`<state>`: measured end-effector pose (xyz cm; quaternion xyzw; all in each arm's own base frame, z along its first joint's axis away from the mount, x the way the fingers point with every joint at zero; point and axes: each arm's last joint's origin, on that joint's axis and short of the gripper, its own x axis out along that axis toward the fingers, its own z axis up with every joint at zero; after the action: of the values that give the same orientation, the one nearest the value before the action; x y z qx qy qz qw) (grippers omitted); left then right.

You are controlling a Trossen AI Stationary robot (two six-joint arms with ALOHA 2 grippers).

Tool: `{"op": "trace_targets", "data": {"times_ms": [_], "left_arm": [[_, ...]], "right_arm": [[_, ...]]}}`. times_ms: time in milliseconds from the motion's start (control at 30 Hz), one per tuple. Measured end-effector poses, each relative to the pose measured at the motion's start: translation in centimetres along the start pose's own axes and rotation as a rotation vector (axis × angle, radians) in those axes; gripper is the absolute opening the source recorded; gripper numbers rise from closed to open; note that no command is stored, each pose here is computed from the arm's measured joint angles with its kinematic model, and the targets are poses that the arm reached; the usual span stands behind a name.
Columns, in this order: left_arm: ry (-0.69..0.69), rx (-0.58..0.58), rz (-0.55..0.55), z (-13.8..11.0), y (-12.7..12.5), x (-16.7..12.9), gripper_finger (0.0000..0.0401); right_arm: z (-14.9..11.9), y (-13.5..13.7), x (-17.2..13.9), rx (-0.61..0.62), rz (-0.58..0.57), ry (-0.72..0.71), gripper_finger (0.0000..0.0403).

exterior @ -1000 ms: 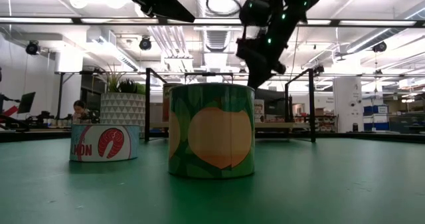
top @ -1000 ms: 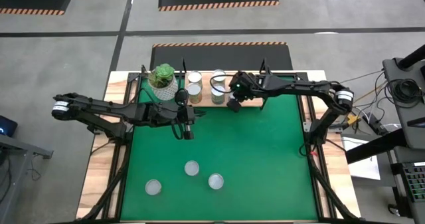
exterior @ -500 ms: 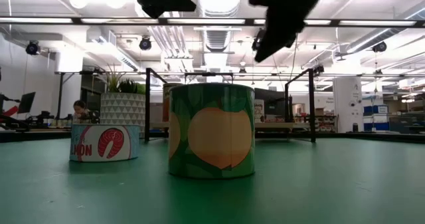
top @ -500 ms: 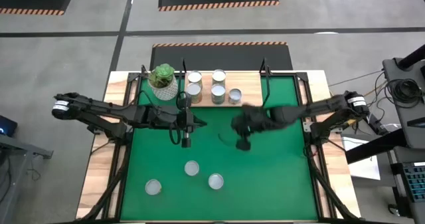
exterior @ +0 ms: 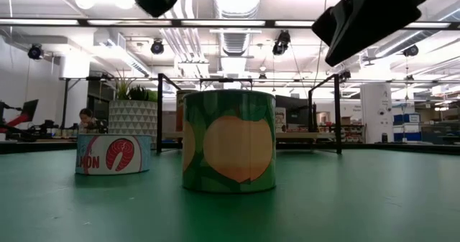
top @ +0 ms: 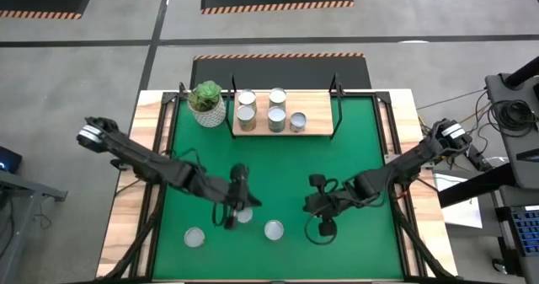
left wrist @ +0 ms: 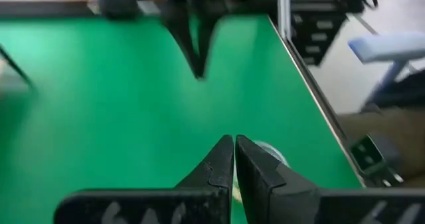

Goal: Pick and place cans onto a shelf
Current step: Put the canned sliced peaches on the shelf

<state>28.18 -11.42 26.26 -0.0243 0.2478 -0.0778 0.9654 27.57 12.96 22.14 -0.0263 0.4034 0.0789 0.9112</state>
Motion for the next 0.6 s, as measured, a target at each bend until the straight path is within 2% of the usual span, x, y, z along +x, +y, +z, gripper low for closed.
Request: {"op": "trace_targets", "data": {"times_ms": [167,333,600], "left_arm": [[0.090,-0.048,-0.028,-1.8,-2.1,2.7,0.0000],[0.166,-0.025,-0.056,-2.8,-4.5,4.5,0.0000],[0.217,-0.049,-0.091,-3.9,-8.0,6.8,0.0000]], "right_arm": [[-0.6,0.1,0.6,0.005,0.009,-0.036,0.0009],[-0.9,0.2,1.3,0.007,0.012,-0.049,0.0009],[-1.5,0.4,2.9,0.004,0.017,-0.059,0.0009]]}}
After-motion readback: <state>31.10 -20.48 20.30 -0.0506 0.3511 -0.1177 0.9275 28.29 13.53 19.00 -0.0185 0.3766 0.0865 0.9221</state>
